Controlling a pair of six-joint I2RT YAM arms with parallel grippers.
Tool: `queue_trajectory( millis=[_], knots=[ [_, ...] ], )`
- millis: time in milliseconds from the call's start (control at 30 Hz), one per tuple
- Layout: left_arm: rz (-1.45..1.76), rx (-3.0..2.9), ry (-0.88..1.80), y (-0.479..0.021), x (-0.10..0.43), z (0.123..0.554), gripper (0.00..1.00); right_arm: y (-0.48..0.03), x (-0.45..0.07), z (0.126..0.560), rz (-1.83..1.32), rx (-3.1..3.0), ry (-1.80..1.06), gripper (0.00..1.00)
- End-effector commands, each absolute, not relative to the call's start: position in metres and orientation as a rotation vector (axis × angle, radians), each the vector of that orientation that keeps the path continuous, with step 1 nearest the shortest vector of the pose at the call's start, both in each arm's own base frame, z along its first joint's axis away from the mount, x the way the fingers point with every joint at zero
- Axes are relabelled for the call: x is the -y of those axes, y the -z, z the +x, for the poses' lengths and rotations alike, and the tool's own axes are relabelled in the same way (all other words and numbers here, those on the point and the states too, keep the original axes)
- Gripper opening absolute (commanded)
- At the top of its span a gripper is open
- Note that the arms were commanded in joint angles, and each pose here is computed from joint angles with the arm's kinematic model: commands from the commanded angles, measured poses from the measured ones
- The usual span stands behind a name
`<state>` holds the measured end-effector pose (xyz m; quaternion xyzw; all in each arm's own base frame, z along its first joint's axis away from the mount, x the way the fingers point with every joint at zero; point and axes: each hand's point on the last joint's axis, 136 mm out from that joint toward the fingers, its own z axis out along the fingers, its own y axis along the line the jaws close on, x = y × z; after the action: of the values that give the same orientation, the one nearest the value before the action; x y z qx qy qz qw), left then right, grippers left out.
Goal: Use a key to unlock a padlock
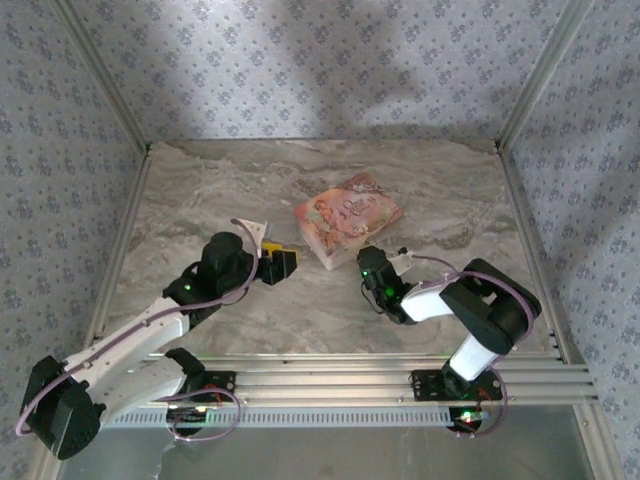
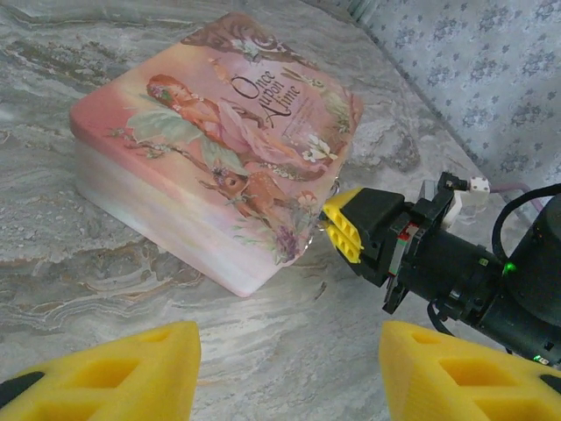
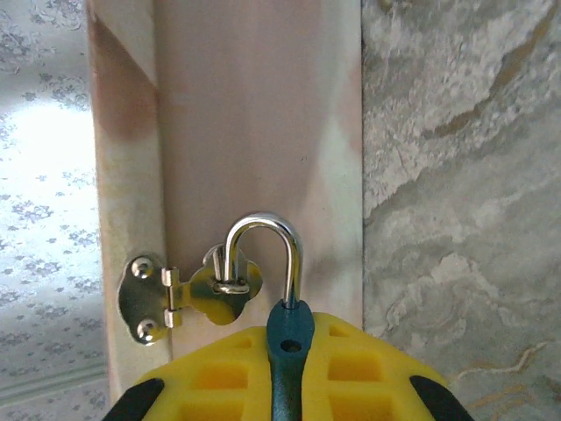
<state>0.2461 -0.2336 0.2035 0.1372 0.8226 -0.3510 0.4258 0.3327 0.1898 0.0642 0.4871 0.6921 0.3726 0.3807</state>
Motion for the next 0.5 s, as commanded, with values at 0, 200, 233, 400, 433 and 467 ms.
queue_trajectory(
  millis=[0,200,233,400,433,467],
  knots=[
    [0.337,-2.057,0.876,-0.201,0.232,0.244,0.56,-0.101,-0.180,0.348,1.215,-1.666,-0.939,0.00],
    [0.334,-2.085,0.872,-0.192,0.234,0.246,0.56,-0.085,-0.171,0.349,1.232,-1.674,-0.910,0.00],
    [0.335,-2.089,0.870,-0.192,0.234,0.246,0.56,-0.082,-0.170,0.348,1.237,-1.676,-0.908,0.00],
    [0.337,-2.097,0.870,-0.190,0.234,0.246,0.56,-0.088,-0.161,0.344,1.203,-1.688,-0.888,0.00],
    [0.336,-2.097,0.869,-0.190,0.234,0.246,0.56,-0.093,-0.158,0.343,1.191,-1.699,-0.874,0.00],
    [0.335,-2.099,0.865,-0.189,0.233,0.246,0.56,-0.095,-0.155,0.338,1.177,-1.737,-0.834,0.00]
  ],
)
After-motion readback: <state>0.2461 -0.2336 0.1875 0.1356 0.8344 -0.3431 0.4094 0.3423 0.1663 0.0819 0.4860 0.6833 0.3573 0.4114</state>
